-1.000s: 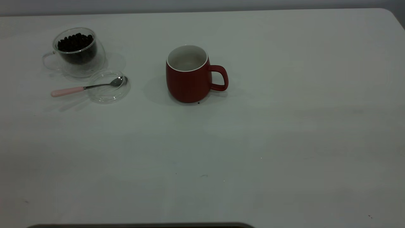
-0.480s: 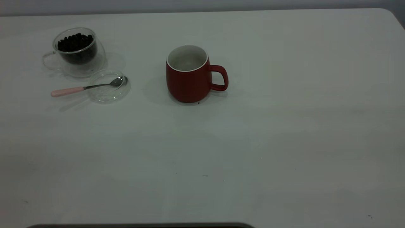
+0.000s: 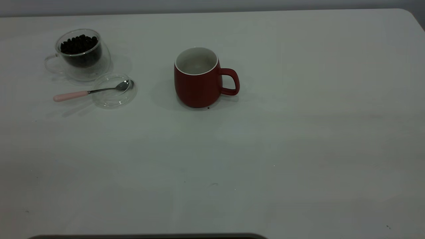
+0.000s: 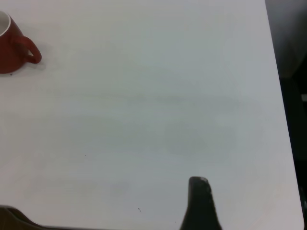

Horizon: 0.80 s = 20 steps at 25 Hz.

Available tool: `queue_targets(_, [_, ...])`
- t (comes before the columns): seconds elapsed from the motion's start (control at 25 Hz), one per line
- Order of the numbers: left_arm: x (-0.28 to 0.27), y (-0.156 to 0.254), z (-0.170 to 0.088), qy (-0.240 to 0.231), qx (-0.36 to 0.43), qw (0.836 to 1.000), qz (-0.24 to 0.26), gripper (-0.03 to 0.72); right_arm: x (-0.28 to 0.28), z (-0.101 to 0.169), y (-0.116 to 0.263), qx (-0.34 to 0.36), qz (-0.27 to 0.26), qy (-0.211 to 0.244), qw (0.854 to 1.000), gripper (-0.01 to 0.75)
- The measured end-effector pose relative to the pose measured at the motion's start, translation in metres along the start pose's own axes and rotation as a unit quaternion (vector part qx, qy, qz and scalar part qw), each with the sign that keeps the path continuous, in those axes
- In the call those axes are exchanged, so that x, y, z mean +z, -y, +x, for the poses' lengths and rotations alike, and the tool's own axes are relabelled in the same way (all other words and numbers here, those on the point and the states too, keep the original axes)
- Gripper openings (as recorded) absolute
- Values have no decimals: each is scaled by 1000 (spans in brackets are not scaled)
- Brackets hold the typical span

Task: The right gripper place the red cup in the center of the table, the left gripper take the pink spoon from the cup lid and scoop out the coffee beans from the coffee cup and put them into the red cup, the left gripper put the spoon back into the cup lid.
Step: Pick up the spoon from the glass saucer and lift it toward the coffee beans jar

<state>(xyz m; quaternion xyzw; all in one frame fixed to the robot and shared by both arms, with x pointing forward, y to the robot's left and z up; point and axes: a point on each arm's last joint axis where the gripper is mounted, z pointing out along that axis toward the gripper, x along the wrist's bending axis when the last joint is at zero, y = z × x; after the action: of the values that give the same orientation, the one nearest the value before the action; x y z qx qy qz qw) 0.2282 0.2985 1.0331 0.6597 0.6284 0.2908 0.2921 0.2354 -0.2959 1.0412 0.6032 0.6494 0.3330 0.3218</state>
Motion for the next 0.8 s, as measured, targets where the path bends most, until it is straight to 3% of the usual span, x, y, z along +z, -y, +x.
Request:
queue_targets(0.28, [-3, -17, 1, -2, -28, 1000, 5, 590, 0, 0, 0, 0, 0, 0, 1000, 588])
queue_targets(0.52, [5, -105, -2, 39, -51, 997, 32, 625, 0, 0, 0, 0, 0, 0, 1000, 588])
queue_targets(0.8, [82, -194, -7, 105, -74, 991, 41, 689, 0, 0, 0, 0, 0, 0, 1000, 588])
